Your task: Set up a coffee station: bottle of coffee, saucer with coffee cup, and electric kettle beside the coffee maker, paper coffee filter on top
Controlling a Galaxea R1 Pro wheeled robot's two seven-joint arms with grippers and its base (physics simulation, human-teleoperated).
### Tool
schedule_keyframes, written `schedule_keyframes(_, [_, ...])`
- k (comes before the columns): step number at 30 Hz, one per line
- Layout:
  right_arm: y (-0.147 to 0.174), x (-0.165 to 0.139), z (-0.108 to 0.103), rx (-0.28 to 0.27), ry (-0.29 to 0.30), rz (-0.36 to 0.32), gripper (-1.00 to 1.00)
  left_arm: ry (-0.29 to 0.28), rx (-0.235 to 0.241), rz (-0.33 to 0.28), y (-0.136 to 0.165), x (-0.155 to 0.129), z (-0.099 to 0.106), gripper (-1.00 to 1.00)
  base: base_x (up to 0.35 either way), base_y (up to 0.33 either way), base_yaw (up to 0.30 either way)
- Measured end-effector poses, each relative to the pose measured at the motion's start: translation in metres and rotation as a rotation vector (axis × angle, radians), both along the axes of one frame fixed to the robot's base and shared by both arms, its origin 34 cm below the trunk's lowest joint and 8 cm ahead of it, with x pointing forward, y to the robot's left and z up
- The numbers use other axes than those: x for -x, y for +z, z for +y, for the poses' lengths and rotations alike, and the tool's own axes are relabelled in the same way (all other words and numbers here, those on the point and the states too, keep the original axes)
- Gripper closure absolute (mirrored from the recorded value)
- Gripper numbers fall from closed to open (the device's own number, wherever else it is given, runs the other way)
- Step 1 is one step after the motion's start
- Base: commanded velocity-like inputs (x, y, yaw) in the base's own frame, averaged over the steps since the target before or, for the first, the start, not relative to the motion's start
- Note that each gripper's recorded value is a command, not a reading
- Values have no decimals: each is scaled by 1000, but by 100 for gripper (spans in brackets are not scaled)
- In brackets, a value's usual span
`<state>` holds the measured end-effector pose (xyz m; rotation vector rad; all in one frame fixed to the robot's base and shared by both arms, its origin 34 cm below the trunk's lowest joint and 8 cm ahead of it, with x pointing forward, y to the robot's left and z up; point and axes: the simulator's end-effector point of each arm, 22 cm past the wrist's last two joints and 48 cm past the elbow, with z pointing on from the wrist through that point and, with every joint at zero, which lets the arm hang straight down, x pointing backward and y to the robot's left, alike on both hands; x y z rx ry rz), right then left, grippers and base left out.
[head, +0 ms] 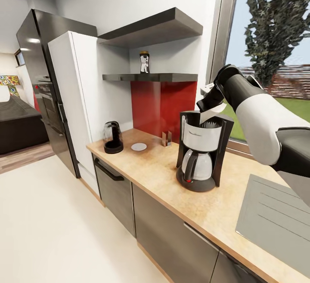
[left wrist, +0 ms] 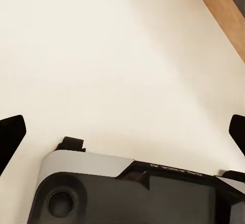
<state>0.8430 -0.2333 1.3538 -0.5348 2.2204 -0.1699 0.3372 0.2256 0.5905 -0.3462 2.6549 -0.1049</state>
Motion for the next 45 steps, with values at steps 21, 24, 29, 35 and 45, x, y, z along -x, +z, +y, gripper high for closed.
schedule_keyframes(21, [-7, 0, -1, -2, -1, 18, 100, -1, -7, 1, 0, 0, 6, -100, 0, 0, 0])
schedule_keyframes(24, [-8, 0, -1, -2, -1, 20, 100, -1, -7, 1, 0, 0, 6, -100, 0, 0, 0])
schedule_keyframes(29, [-8, 1, -1, -2, -1, 22, 100, -1, -7, 1, 0, 1, 6, -100, 0, 0, 0])
schedule_keyframes(35, [-9, 1, -1, -2, -1, 22, 100, -1, -7, 1, 0, 1, 6, -100, 0, 0, 0])
schedule_keyframes(45, [-9, 1, 0, -5, -1, 23, -100, -1, -7, 1, 0, 0, 6, -100, 0, 0, 0])
